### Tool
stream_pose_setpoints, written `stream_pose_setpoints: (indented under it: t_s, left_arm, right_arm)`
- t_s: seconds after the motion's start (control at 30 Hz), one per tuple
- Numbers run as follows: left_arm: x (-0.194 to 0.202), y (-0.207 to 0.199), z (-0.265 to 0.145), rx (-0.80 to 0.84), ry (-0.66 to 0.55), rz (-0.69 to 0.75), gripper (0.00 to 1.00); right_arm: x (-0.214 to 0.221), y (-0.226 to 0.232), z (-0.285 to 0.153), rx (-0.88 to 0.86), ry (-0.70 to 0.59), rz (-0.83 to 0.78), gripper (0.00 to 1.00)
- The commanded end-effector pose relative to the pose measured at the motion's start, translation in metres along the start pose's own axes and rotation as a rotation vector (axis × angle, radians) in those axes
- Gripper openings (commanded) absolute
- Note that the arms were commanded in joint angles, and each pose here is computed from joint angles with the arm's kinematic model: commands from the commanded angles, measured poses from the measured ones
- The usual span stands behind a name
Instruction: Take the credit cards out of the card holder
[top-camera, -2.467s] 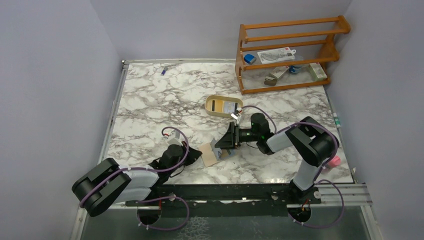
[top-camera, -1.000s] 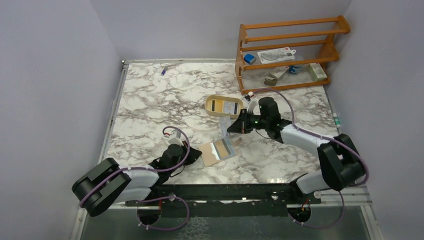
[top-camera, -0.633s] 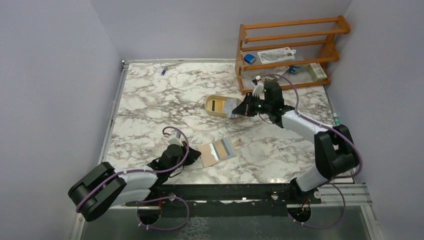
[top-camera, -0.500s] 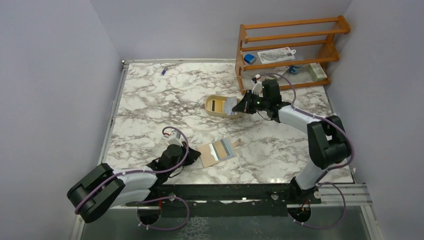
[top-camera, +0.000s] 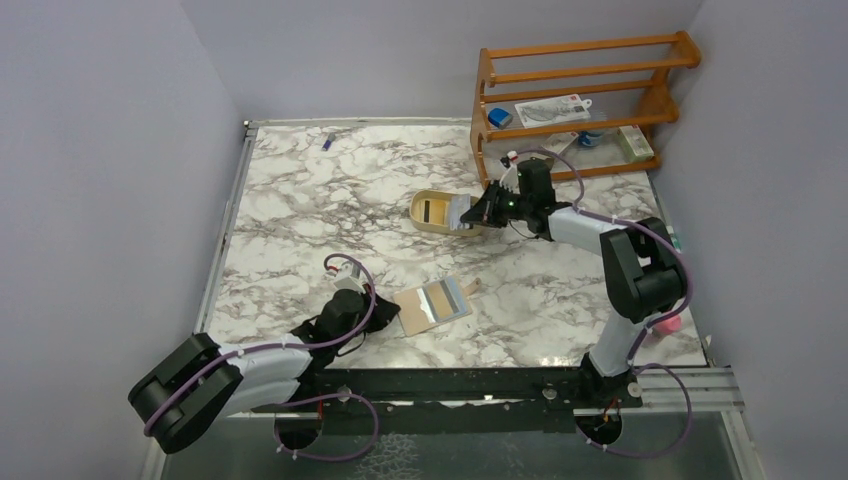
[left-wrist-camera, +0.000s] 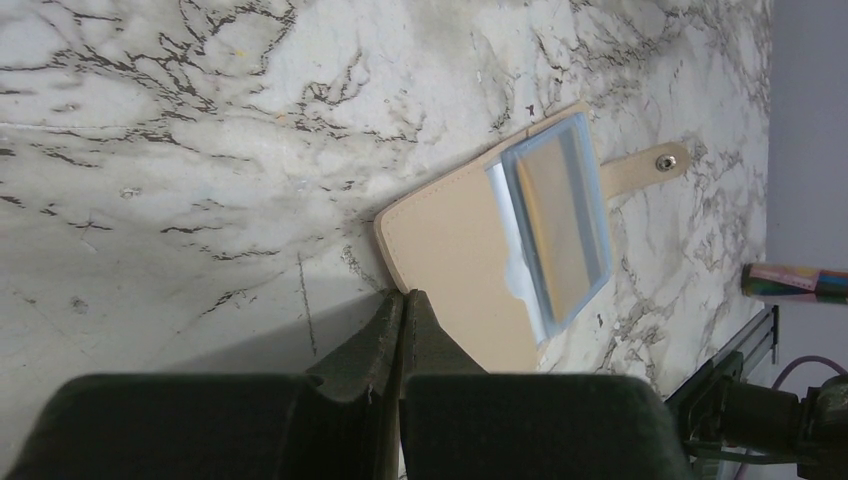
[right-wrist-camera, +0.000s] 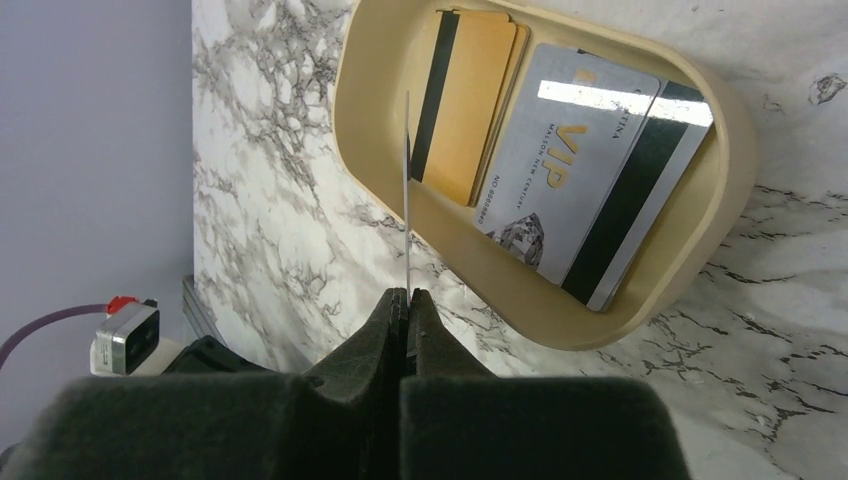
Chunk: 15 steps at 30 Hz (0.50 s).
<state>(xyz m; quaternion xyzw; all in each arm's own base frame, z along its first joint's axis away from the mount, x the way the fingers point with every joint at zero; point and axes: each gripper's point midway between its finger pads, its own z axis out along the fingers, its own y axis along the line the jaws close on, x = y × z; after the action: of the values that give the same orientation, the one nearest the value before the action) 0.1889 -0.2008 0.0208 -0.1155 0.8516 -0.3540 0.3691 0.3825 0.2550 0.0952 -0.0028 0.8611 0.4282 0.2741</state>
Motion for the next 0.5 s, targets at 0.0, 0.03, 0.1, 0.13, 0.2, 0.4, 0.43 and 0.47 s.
stream_pose_setpoints:
  t_s: [0.0,0.03,0.1,0.13,0.2,0.4,0.43,0.47]
  left_arm:
    - [0.008,0.021,-0.005,-0.061,0.02,0.028,0.0]
    - [0.008,0.021,-0.005,-0.06,0.018,0.028,0.0]
    - [0.007,0.021,-0.005,-0.059,0.016,0.03,0.0]
    - [0.007,0.022,-0.005,-0.062,0.015,0.031,0.0]
    - [0.007,0.022,-0.006,-0.066,0.013,0.032,0.0]
    - [0.006,0.023,-0.006,-0.072,0.015,0.036,0.0]
    - [0.007,0.023,-0.006,-0.073,0.016,0.036,0.0]
    - [0.007,0.024,-0.006,-0.076,0.019,0.038,0.0]
  right_arm:
    - [-0.014,-0.01,0.004,0.022,-0.055,0.017,0.01]
    - [-0.016,-0.013,0.004,0.022,-0.063,0.022,0.01]
    - [-0.019,-0.017,0.006,0.022,-0.067,0.037,0.01]
    - [-0.02,-0.02,0.007,0.02,-0.066,0.043,0.01]
    - [-0.022,-0.022,0.01,0.015,-0.061,0.051,0.01]
    - [-0.019,-0.031,0.019,0.017,-0.041,0.068,0.01]
    - [-0.019,-0.032,0.02,0.019,-0.039,0.071,0.01]
    - [-0.017,-0.033,0.021,0.019,-0.035,0.073,0.01]
